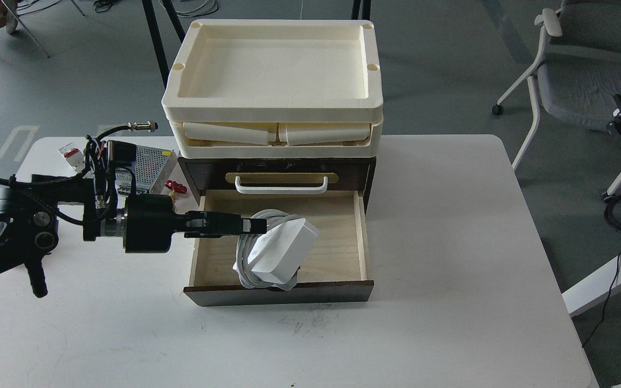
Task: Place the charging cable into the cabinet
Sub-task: 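Carry the power strip over the open wooden drawer with the left gripper, then lower the power strip into the drawer and release it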
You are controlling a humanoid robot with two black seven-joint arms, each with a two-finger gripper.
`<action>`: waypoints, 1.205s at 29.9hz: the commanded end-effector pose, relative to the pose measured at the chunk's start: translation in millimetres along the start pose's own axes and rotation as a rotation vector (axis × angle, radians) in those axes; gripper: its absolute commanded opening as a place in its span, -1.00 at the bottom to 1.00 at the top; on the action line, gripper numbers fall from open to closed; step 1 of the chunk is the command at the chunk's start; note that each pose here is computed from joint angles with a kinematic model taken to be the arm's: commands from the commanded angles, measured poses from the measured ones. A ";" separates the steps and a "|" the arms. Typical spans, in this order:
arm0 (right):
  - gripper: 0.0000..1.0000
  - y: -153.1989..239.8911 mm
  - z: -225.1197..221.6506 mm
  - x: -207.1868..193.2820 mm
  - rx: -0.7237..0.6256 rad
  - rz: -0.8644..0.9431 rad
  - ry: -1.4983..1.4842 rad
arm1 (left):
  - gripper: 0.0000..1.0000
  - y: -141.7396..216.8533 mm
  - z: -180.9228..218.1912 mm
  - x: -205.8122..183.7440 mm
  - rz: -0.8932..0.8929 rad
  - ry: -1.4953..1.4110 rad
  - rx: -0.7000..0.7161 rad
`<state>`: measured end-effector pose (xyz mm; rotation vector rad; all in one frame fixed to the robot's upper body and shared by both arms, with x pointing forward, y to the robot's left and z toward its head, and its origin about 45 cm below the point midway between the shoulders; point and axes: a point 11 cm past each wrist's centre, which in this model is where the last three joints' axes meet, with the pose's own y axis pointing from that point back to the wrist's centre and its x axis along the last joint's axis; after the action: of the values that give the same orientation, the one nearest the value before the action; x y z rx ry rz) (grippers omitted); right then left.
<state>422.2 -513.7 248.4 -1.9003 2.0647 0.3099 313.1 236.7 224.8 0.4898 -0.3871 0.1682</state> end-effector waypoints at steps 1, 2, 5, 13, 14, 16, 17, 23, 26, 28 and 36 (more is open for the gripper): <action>1.00 0.9 -1.8 2.3 0.002 0.005 0.004 | -1.00 -5.9 -16.0 2.5 0.024 0.040 0.018; 1.00 1.1 -2.5 2.8 0.003 0.005 0.005 | -1.00 -4.4 -20.0 3.3 0.033 0.050 0.026; 1.00 3.2 0.0 5.0 -0.003 0.010 0.005 | -1.00 -0.2 -30.5 5.9 0.052 0.067 0.052; 1.00 3.1 2.6 3.6 -0.006 0.008 0.000 | -1.00 1.1 -58.4 5.6 0.091 0.127 0.104; 1.00 3.1 2.6 3.6 -0.006 0.008 0.000 | -1.00 2.1 -61.2 5.3 0.095 0.133 0.110; 1.00 3.1 2.6 3.6 -0.006 0.008 0.000 | -1.00 3.8 -69.3 6.9 0.109 0.144 0.129; 1.00 3.5 3.1 4.0 -0.007 0.009 0.000 | -1.00 2.1 -72.6 7.8 0.114 0.149 0.135; 1.00 4.6 4.0 5.3 -0.010 0.012 0.001 | -0.94 -15.0 -87.2 -3.8 0.137 0.243 0.118; 1.00 6.2 6.1 6.6 -0.015 0.014 0.001 | -0.82 -30.1 -89.2 -12.2 0.149 0.312 0.081; 1.00 6.2 6.2 6.6 -0.015 0.014 0.001 | -0.78 -37.3 -88.6 -17.5 0.141 0.325 0.068; 1.00 7.0 4.6 8.5 -0.014 0.017 0.005 | 0.04 -52.2 -85.0 -25.6 0.165 0.419 0.006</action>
<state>415.1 -518.9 240.2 -1.8939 2.0881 0.3256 328.4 234.4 121.6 0.4534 -0.0494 0.3979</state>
